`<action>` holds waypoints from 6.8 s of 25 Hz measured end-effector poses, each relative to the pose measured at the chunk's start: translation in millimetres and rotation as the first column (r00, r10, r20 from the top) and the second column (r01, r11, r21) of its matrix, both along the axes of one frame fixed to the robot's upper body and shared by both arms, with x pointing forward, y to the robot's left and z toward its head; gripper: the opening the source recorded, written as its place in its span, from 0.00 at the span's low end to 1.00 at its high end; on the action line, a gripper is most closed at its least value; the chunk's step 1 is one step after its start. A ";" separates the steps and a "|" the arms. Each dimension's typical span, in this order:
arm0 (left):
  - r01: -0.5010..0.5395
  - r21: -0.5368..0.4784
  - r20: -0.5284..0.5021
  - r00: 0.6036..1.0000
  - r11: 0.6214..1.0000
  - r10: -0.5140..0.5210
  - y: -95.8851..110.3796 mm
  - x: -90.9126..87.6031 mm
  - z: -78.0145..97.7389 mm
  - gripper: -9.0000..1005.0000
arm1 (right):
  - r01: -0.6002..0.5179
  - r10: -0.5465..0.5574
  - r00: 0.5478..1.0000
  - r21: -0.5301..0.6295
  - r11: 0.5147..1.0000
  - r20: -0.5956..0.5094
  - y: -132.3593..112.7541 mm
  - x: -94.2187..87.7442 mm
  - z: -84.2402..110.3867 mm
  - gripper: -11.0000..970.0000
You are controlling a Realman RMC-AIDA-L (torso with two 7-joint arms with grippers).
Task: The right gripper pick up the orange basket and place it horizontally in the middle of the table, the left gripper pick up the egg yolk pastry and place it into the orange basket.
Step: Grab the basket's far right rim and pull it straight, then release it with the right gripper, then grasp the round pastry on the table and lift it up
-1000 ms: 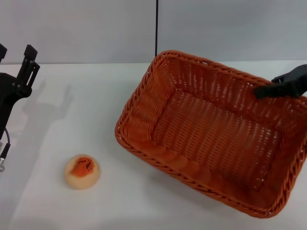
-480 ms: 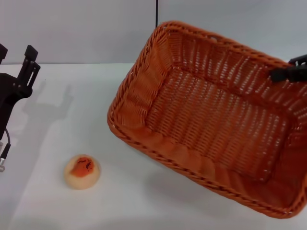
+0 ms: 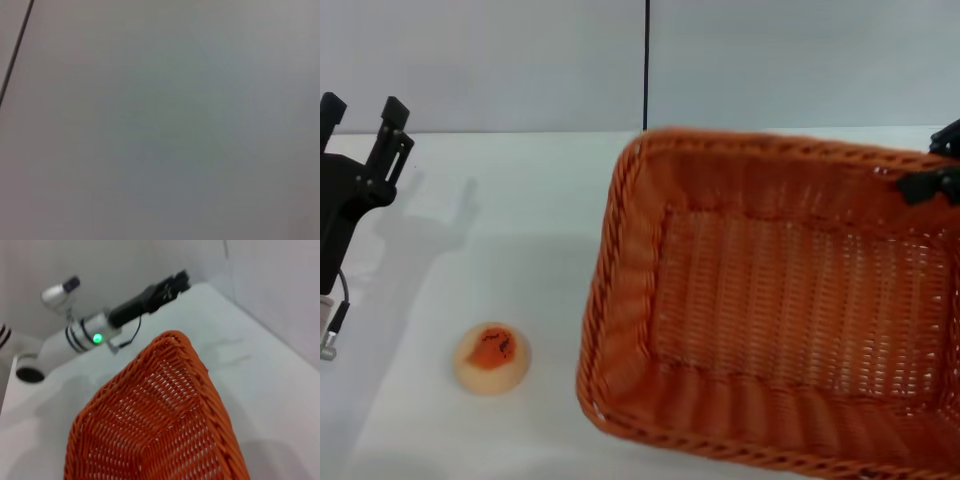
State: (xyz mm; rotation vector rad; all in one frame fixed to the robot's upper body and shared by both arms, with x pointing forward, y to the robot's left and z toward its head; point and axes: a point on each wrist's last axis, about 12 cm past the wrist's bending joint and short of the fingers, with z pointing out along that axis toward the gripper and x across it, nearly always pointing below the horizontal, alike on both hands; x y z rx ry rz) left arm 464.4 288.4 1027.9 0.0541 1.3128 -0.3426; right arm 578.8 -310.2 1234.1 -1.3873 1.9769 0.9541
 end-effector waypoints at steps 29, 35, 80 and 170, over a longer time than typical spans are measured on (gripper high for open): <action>0.056 -0.013 -0.007 0.998 0.998 -0.056 -8.1 -4.0 -1.4 0.72 | -0.174 0.177 0.983 -0.068 0.982 0.048 51.7 20.2 -36.0 0.18; 0.059 -0.021 -0.006 0.998 0.998 -0.059 -9.3 -3.4 -1.0 0.72 | -0.181 0.184 0.982 -0.071 0.981 0.049 56.6 19.8 -40.0 0.18; 0.058 -0.023 -0.023 0.998 0.998 -0.058 -9.5 -3.9 -3.2 0.71 | -0.157 0.167 0.978 -0.090 0.984 0.122 89.0 34.7 -60.2 0.17; 0.473 0.125 -0.339 0.846 0.872 -0.411 105.2 -19.8 26.1 0.71 | 0.631 -0.978 0.202 0.770 0.096 -0.044 -79.1 -87.3 -167.2 0.57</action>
